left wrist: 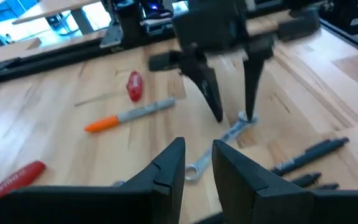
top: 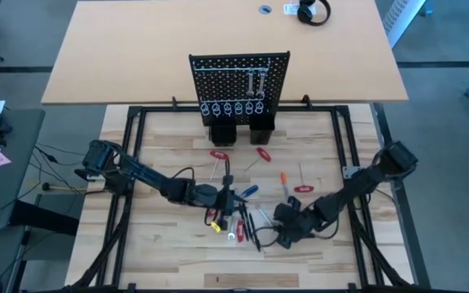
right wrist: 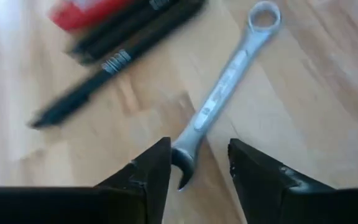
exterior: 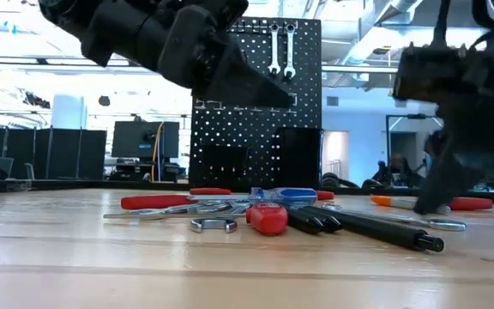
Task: Hang tools onto peg board
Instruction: Hang the wrench on the peg board
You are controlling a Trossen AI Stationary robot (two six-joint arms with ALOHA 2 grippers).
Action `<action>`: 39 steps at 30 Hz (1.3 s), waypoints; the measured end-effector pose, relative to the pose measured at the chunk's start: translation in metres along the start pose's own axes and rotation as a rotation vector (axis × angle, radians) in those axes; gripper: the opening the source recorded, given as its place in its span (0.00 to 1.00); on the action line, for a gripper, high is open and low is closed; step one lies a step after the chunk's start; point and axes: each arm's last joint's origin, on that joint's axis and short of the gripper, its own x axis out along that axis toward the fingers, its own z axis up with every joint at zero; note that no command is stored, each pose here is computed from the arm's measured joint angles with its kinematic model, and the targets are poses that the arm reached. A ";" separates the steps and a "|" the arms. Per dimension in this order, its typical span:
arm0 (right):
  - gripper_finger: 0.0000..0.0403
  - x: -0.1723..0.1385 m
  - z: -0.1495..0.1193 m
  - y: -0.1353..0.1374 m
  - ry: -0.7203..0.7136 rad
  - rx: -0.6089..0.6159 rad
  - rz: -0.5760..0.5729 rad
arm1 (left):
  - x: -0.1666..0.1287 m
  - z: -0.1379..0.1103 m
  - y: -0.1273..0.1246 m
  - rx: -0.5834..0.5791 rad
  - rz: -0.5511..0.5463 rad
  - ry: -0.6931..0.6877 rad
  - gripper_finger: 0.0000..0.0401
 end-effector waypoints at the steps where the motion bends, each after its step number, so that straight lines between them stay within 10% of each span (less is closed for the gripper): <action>1: 0.41 0.004 0.000 0.004 0.002 0.004 -0.014 | 0.000 0.000 0.001 -0.001 -0.003 0.001 0.19; 18: 0.18 0.014 0.006 0.018 0.102 -0.237 -0.096 | 0.076 -0.036 -0.016 0.169 -0.059 0.168 0.25; 39: 0.17 -0.012 0.002 0.019 0.127 -0.360 -0.103 | 0.112 -0.013 0.040 0.140 -0.269 0.497 0.45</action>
